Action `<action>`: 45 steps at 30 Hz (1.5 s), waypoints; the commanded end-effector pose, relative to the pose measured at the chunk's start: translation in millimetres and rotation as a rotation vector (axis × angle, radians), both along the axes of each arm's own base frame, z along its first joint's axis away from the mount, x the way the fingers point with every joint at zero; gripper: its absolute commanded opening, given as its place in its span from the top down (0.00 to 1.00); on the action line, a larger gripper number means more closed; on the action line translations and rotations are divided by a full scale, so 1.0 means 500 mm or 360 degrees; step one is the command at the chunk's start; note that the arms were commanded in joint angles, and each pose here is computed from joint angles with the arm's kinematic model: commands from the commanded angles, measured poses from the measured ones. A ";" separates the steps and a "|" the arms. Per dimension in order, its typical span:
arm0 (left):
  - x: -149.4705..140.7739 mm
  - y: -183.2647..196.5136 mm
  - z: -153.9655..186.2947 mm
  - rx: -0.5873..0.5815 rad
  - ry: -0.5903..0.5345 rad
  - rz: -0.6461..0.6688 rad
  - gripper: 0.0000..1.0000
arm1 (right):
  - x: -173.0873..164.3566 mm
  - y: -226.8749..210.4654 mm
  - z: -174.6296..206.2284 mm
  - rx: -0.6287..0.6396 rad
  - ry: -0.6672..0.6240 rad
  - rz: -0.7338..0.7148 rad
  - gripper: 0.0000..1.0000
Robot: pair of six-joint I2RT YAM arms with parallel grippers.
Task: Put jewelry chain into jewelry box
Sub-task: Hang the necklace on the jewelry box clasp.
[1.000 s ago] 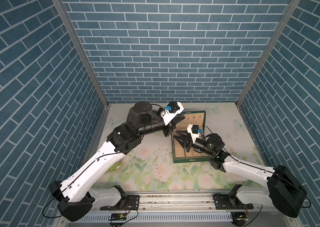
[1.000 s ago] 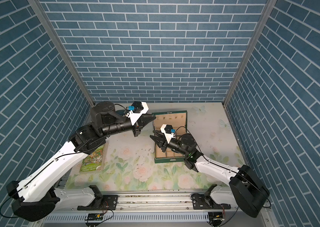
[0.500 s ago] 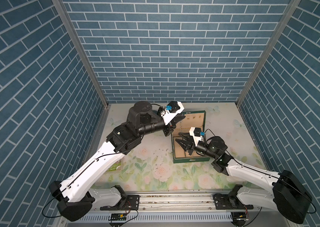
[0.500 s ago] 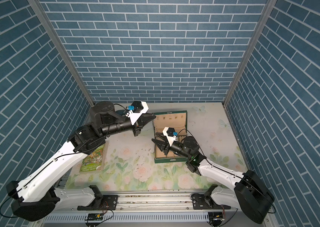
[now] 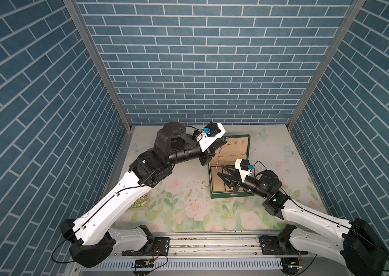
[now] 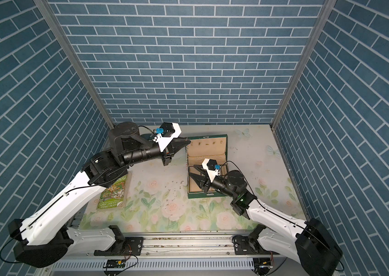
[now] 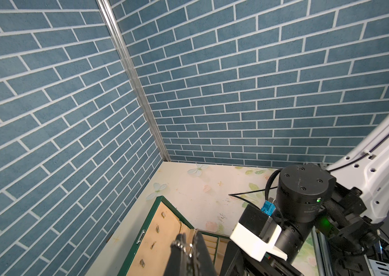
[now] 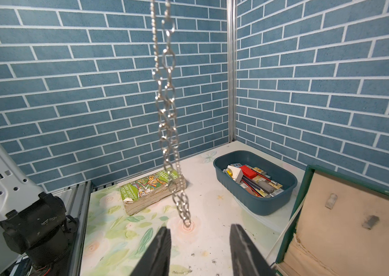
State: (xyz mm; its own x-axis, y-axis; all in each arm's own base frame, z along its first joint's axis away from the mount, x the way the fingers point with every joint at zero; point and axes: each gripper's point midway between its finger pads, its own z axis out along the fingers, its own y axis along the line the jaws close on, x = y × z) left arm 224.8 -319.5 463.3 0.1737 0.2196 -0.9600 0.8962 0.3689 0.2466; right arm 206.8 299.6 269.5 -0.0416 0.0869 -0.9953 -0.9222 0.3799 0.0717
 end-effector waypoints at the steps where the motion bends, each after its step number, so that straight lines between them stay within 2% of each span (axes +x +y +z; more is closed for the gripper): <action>1: -0.012 0.005 0.024 -0.0019 -0.0039 -0.0008 1.00 | 0.006 0.000 0.003 0.0000 -0.0040 -0.0032 0.55; 9: -0.020 0.008 0.031 -0.0025 -0.0052 -0.0012 1.00 | 0.011 0.016 0.015 0.0019 -0.0046 0.0006 0.54; 20: -0.024 0.007 0.032 -0.0019 -0.0063 -0.0019 1.00 | 0.021 0.028 0.037 0.0046 -0.0076 0.0010 0.59; 27: -0.025 0.008 0.032 -0.0018 -0.0065 -0.0019 1.00 | 0.014 0.033 0.044 0.0068 -0.0071 0.0053 0.69; 29: -0.026 0.009 0.033 -0.0018 -0.0068 -0.0020 1.00 | 0.011 0.033 0.044 0.0069 -0.0071 0.0062 0.79; 31: -0.025 0.009 0.033 -0.0018 -0.0071 -0.0015 1.00 | 0.009 0.032 0.044 0.0073 -0.0076 0.0064 0.95; 32: -0.026 0.010 0.034 -0.0019 -0.0073 -0.0015 1.00 | 0.008 0.030 0.045 0.0077 -0.0080 0.0062 1.00; 39: -0.013 0.020 0.028 -0.0022 -0.0090 0.0064 1.00 | 0.010 0.013 0.037 0.0056 -0.0075 -0.0008 1.00; 45: 0.034 0.062 0.006 -0.0149 -0.0155 0.0366 1.00 | 0.068 -0.029 0.008 -0.0086 -0.0014 -0.0333 1.00</action>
State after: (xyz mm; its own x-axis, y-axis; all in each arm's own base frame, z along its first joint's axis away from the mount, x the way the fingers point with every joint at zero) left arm 228.1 -299.5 458.6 0.1979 0.2204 -0.9551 0.8334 0.4752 0.2823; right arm 223.5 298.2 282.6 -0.0159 0.0958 -0.9953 -0.8888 0.4546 0.0579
